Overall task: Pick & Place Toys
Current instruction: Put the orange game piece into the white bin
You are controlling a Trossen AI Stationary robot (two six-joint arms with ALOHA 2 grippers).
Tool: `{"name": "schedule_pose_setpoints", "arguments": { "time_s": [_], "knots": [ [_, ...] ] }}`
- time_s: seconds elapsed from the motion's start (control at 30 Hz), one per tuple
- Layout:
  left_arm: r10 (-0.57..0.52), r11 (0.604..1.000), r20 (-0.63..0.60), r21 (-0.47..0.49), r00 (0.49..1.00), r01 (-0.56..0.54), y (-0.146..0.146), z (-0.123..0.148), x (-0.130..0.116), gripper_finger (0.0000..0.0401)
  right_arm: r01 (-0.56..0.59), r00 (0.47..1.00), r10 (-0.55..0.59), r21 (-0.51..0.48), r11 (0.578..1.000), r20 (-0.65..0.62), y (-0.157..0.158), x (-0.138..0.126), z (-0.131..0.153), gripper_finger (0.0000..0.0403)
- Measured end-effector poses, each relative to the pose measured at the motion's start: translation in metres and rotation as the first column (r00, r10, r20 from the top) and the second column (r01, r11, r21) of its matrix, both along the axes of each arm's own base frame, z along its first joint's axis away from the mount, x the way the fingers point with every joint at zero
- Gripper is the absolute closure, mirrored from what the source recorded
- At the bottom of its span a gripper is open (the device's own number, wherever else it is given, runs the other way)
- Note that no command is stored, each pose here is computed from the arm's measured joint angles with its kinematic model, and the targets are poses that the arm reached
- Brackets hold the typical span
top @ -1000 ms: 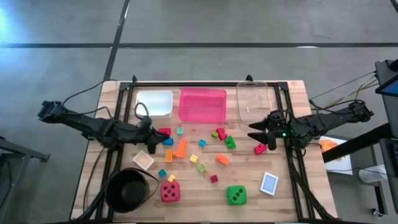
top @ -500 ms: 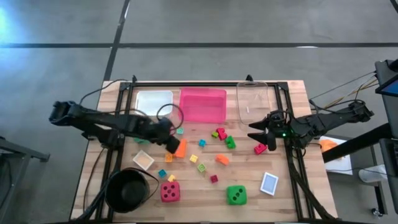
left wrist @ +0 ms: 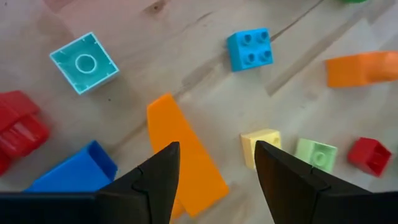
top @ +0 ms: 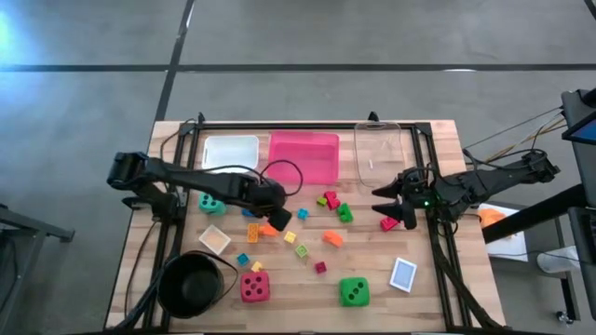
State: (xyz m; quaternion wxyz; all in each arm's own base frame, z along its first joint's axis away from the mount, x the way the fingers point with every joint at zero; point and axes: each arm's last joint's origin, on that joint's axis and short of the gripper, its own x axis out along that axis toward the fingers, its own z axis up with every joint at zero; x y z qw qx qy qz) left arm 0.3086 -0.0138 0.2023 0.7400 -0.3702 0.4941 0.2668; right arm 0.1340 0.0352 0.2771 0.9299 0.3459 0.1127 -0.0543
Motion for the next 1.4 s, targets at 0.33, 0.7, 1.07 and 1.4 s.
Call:
{"name": "schedule_pose_setpoints", "arguments": {
  "time_s": [0.33,0.7,1.07,1.4],
  "knots": [
    [0.029,0.999,-0.032,0.016,0.999,-0.029,0.008,-0.002,-0.002,0.0189,-0.024,1.000,0.024,-0.079,0.997,-0.003,0.000,0.000,0.000,0.0054],
    [0.132,0.991,-0.056,-0.022,0.990,-0.133,0.015,-0.005,-0.004,0.0189,-0.026,1.000,0.026,-0.101,0.995,-0.004,0.000,0.000,0.000,0.0054],
    [0.179,0.983,-0.121,-0.029,0.976,-0.184,0.016,-0.030,-0.004,0.0189,-0.026,1.000,0.026,-0.100,0.995,-0.002,0.000,0.000,0.000,0.0054],
    [0.127,0.988,-0.124,-0.067,0.984,-0.136,0.008,-0.050,0.009,0.0189,-0.032,0.999,0.032,-0.096,0.995,-0.001,0.000,0.000,0.000,0.0054]
  ]
}}
